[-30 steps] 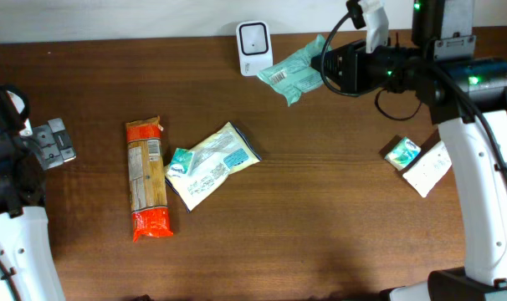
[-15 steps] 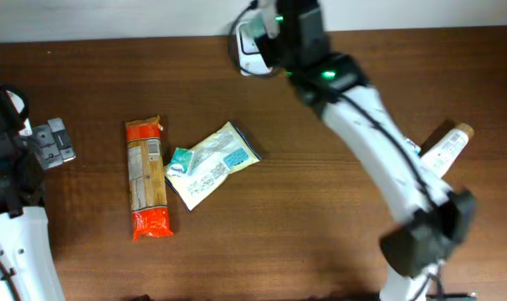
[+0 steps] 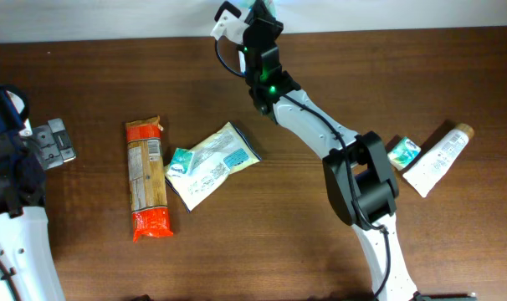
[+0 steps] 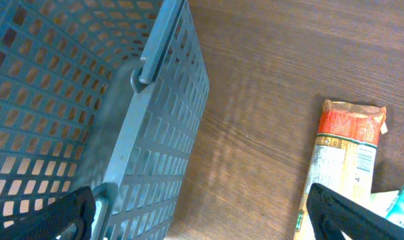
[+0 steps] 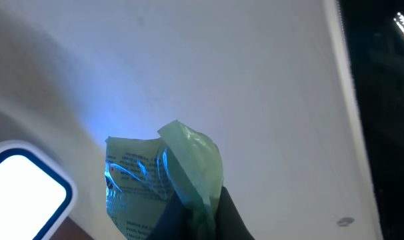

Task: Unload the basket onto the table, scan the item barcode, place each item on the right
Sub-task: 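Move the light-green packet to the right side near the tube, release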

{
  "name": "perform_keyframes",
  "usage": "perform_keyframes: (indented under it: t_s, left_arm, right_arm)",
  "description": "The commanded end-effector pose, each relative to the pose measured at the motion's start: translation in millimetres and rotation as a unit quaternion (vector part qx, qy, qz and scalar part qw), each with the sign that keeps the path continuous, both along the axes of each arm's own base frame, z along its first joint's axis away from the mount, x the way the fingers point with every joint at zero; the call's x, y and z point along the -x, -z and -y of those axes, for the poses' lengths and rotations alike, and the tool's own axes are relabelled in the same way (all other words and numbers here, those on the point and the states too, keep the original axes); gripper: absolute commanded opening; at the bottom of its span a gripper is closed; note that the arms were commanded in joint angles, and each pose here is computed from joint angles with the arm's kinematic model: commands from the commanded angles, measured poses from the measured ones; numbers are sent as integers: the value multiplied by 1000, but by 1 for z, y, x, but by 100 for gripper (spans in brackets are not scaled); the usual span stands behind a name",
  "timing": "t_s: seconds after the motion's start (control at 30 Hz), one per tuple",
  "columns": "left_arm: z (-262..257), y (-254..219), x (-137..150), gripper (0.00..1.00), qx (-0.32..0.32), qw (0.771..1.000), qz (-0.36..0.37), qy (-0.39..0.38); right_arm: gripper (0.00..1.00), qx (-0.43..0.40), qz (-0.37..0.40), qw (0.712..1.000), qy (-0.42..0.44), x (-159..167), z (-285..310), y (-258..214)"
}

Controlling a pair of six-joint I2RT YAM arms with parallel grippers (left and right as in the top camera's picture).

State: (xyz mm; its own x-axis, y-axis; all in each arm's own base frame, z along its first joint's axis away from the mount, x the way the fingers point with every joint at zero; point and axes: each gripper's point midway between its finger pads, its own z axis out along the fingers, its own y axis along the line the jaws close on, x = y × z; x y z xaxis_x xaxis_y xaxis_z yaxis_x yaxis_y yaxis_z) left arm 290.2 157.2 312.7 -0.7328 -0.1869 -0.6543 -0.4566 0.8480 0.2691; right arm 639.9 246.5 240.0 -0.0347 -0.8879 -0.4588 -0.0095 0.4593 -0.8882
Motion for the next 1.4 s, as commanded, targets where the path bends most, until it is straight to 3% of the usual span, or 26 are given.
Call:
perform_keyframes:
  t_s: [0.0,0.13,0.4,0.53,0.73,0.8,0.9,1.0,1.07,1.2,1.37]
  left_arm:
    - [-2,-4,1,99,-8,1000,1,0]
    - [-2,-4,1,99,-8,1000,1,0]
    - [-2,-4,1,99,-8,1000,1,1]
    - [-2,-4,1,99,-8,1000,1,0]
    - [-2,-4,1,99,-8,1000,1,0]
    - [-2,-4,1,99,-8,1000,1,0]
    - [-2,-4,1,99,-8,1000,1,1]
    - [-2,-4,1,99,-8,1000,1,1]
    - [-2,-4,1,99,-8,1000,1,0]
    - [-2,-4,1,99,-8,1000,1,1]
    - [-2,-4,1,99,-8,1000,1,1]
  right_arm:
    - [4,7,-1,1000,-5,-7,0,10]
    - [4,19,-27,999,-24,-8,-7,30]
    - [4,16,-22,999,-20,-7,-5,24]
    - [4,-14,-3,1000,-19,6,2,-31]
    - [4,-185,-75,980,-16,71,28,-115]
    - [4,-245,-126,961,-15,100,35,-123]
    - [5,-356,-231,905,42,158,66,-113]
    - [5,-358,-365,859,40,206,78,-80]
    - [5,-349,-459,808,117,238,126,-39]
    - [4,-383,-498,734,257,251,203,9]
    - [4,-491,-442,623,418,242,309,81]
